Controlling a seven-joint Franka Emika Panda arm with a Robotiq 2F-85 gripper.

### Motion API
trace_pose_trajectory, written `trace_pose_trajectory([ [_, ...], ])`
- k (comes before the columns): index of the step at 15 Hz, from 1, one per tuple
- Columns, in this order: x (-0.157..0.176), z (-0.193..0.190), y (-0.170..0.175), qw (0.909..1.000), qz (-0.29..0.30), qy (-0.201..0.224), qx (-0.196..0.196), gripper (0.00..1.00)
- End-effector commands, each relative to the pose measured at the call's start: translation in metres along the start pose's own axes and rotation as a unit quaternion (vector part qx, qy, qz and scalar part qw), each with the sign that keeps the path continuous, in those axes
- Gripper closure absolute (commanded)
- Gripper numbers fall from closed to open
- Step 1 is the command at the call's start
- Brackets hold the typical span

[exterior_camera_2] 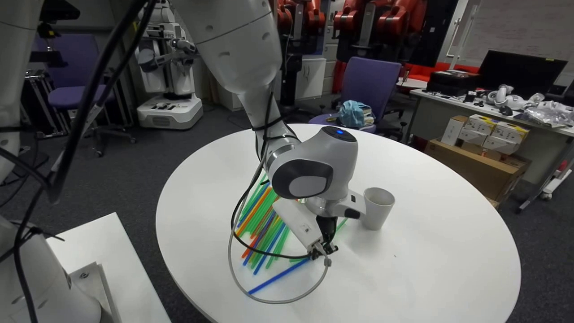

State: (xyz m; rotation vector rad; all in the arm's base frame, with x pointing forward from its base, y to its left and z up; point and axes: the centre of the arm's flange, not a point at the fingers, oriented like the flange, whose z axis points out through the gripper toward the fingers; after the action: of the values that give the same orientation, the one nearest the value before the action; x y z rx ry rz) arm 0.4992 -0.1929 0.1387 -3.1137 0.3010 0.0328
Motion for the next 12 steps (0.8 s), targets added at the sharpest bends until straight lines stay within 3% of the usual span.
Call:
trace_pose_trajectory([
  [1, -0.002, -0.021, -0.012, 0.9971, -0.066, 0.038, 0.000, 1.00],
  [7, 0.014, -0.033, -0.044, 0.9836, -0.161, 0.082, -0.005, 1.00],
  [12, 0.017, -0.038, -0.065, 0.9738, -0.208, 0.091, 0.009, 1.00],
])
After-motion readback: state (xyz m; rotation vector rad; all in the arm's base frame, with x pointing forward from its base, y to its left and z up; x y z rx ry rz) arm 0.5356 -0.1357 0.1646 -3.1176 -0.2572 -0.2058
